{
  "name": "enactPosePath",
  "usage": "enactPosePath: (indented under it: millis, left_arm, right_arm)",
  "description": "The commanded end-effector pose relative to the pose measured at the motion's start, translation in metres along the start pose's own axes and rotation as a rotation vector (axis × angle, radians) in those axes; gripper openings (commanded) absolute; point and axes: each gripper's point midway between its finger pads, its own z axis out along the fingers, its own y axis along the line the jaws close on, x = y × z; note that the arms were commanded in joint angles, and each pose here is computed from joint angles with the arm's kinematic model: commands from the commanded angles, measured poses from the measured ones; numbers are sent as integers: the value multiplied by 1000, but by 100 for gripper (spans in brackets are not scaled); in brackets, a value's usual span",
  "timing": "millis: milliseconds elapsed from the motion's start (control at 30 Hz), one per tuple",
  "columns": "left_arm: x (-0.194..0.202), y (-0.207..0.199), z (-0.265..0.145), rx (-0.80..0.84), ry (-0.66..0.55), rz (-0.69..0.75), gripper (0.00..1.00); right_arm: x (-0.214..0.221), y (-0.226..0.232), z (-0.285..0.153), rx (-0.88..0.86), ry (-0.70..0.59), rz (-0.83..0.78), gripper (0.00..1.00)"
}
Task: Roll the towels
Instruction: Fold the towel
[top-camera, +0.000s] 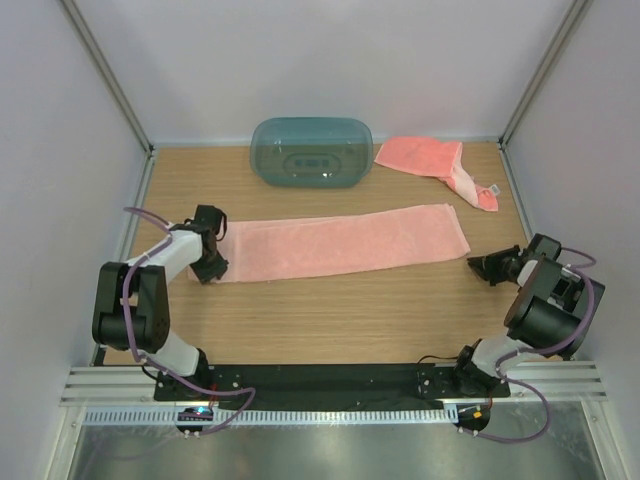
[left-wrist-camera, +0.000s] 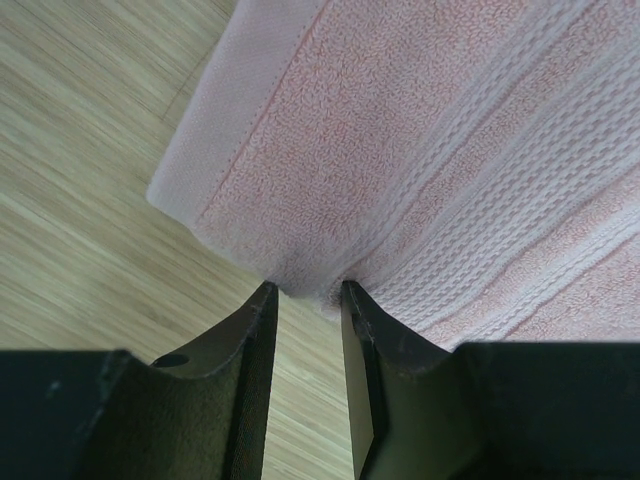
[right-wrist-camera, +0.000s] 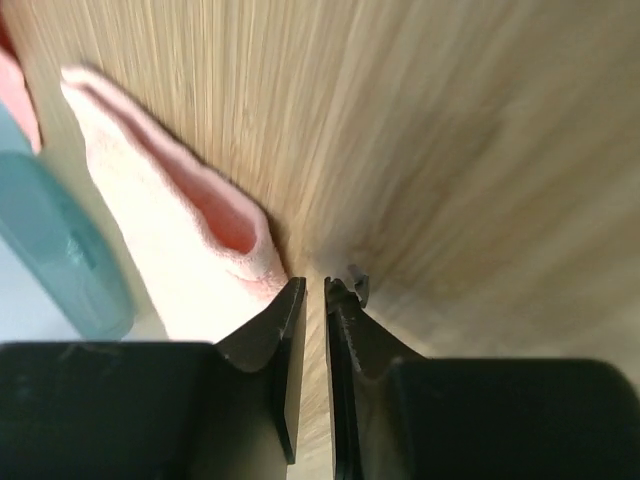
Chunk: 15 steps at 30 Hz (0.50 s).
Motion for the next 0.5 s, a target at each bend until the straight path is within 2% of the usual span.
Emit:
enactPosePath:
  millis: [0,167,200,233,300,333,467]
  left_arm:
    - [-10,11,2,-44,-25,-41,32]
    - [-21,8,-9,-8,-35,-76,33]
    - [-25,5,-14,8,-39,-80,33]
    - [-26,3,-17,21,-36,-83,33]
    - [-28,-1,-25,48,-36,-85,41]
    - [-33,-5,-34,82,-44,-88,44]
    - [-46,-14,-65,169,-74,-87,63]
  right_arm:
    - [-41,-14,-27,169,-188,-46,21]
    - [-64,-8,-48,182,-271,-36,24]
    - [-61,-1,-50,152,-254,-39,28]
    - [-58,3,-51,131,-245,-44,40]
    - [-49,14,-56,78,-223,-56,55]
    - [-45,17,-58,61,-208,-62,66]
    - [-28,18,-56,31,-132,-79,75]
